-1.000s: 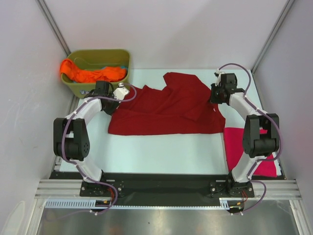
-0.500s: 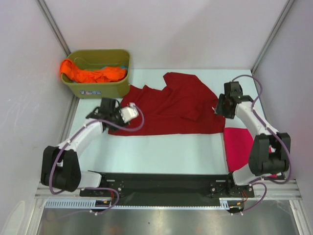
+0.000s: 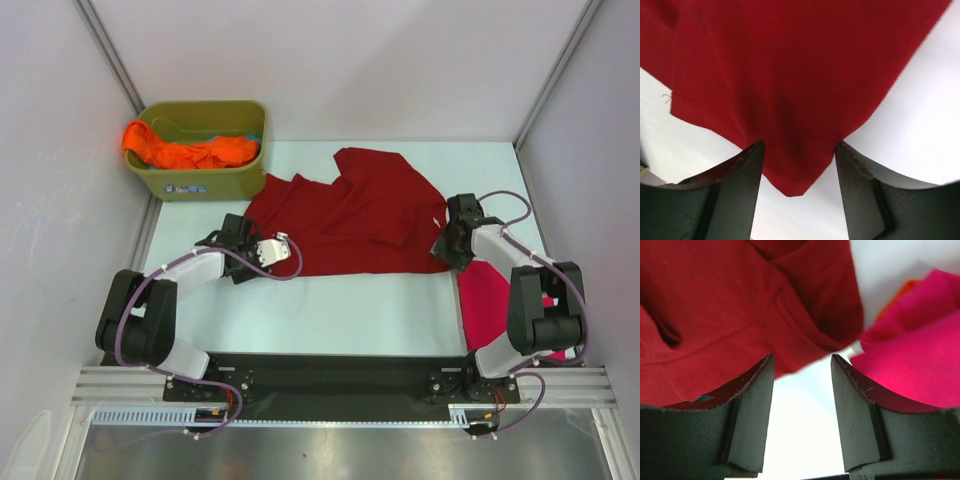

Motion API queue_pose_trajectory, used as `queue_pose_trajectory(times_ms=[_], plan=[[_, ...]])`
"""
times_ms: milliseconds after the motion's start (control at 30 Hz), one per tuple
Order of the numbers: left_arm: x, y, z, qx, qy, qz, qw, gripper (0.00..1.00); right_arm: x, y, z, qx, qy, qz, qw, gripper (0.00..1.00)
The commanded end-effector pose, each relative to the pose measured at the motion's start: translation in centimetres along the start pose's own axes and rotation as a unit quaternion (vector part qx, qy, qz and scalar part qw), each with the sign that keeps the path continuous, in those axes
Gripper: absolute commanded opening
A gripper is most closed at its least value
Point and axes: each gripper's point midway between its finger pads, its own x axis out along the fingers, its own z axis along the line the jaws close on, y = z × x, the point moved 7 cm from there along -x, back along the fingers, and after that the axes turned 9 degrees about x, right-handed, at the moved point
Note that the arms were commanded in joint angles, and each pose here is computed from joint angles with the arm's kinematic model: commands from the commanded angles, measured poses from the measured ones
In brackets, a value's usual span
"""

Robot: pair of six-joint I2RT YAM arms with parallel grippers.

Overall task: Fold and stack the t-shirts
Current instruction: Fold the tshirt

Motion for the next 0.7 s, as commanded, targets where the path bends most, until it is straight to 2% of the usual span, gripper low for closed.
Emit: queue_pose_trajectory(times_ms=[0,33,67,133,167,233,267,300,333,367,400,533,667], plan=[[1.0,0.3,-0.3,0.012,-0.011,0.000,1.000,0.60,1.6,-0.6,1.0,0.031,-0.004,-0.026,0.999,0.54],[1.2,0.3,-0.3,0.010,-0.010,0.002,1.000,0.57,1.8,-0.6,1.1,0.031,-0.003,-0.026,0.999,0.53],[1.4,0.3,-0.2,0.009,-0.013,0.000,1.000,0.49,2.1,-0.6,1.1,0.030,-0.001,-0.025,0.999,0.52],[1.5,0.4,0.1,0.003,-0.020,0.011,1.000,0.40,2.7,-0.3,0.8,0.028,0.009,-0.020,0.999,0.50],[1.5,0.4,0.2,-0.001,-0.021,0.011,1.000,0.30,2.9,-0.1,0.6,0.027,0.014,-0.018,0.999,0.47],[1.1,0.1,0.6,-0.015,-0.019,0.006,1.000,0.18,3.2,0.5,-0.3,0.022,0.024,-0.013,0.999,0.42],[0.8,0.3,0.5,-0.023,-0.012,0.009,1.000,0.04,3.2,0.6,-0.4,0.021,0.025,-0.012,0.999,0.34],[0.5,0.3,0.8,-0.031,-0.015,0.009,0.999,0.00,3.4,0.9,-0.9,0.018,0.029,-0.007,0.999,0.28],[0.0,0.4,1.1,-0.035,-0.021,0.008,0.999,0.00,3.3,1.2,-0.9,0.017,0.025,-0.002,1.000,0.21],[-0.5,0.9,1.0,-0.043,-0.017,0.013,0.999,0.00,3.2,1.3,-0.8,0.015,0.020,0.003,1.000,0.05],[-1.0,1.0,1.5,-0.047,-0.023,0.014,0.999,0.00,3.0,1.4,-0.7,0.012,0.015,0.008,1.000,0.00],[-4.7,2.1,2.8,-0.092,-0.033,-0.003,0.995,0.00,0.7,2.2,-0.6,-0.032,0.014,0.031,0.999,0.00],[-7.9,4.0,0.1,-0.090,-0.018,0.014,0.996,0.00,-2.8,3.7,-2.0,-0.027,-0.006,0.060,0.998,0.00]])
